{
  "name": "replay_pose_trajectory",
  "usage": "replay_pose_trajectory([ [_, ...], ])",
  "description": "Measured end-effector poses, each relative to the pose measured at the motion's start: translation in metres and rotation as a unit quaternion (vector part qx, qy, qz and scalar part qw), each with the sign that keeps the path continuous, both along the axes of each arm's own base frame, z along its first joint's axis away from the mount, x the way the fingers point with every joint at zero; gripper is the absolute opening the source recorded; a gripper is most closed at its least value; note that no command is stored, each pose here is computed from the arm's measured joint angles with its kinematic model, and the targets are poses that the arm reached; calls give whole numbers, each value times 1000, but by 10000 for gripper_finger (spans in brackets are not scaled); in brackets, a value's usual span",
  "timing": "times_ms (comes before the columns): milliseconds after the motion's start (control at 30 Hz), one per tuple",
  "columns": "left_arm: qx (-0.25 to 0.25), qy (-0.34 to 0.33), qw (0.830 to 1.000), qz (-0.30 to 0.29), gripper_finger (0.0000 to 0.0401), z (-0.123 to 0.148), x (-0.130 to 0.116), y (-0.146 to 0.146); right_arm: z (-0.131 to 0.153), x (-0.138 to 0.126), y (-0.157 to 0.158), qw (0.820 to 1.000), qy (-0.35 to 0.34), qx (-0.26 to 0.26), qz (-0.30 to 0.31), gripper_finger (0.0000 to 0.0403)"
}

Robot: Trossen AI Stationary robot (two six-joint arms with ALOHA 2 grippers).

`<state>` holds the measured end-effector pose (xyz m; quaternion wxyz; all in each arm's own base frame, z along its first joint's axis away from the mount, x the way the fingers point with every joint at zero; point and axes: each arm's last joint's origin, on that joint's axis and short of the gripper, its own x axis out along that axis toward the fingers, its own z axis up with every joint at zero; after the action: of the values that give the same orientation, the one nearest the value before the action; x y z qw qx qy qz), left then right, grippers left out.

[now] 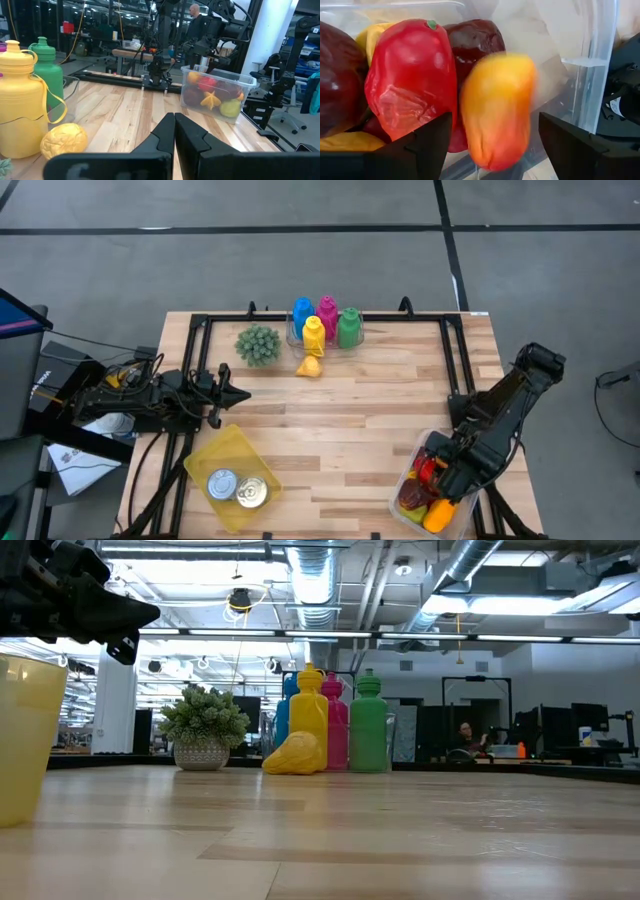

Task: Pick & Place Food Item
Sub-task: Put the red mango into the white bin, then put the yellow garlic into the white bin

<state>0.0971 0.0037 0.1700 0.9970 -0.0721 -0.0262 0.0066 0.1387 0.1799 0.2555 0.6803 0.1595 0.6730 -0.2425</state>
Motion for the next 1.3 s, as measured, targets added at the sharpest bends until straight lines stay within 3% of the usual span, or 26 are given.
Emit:
replay_pose_trajectory([
  [200, 0, 0, 1000, 0, 0, 0, 0, 0, 6, 0, 0, 1000, -5, 13, 0, 306],
  [433, 0, 0, 1000, 0, 0, 0, 0, 0, 53, 6, -13, 997, -49, 60, 1, 315],
  [567, 0, 0, 1000, 0, 0, 0, 0, 0, 86, 19, -33, 990, -130, 58, -21, 316],
  [733, 0, 0, 1000, 0, 0, 0, 0, 0, 107, 57, -69, 963, -248, -2, -110, 316],
  [1000, 0, 0, 1000, 0, 0, 0, 0, 0, 77, 161, -125, 949, -303, -66, -62, 316],
  [1300, 0, 0, 1000, 0, 0, 0, 0, 0, -6, 248, -199, 946, -290, -86, -119, 316],
])
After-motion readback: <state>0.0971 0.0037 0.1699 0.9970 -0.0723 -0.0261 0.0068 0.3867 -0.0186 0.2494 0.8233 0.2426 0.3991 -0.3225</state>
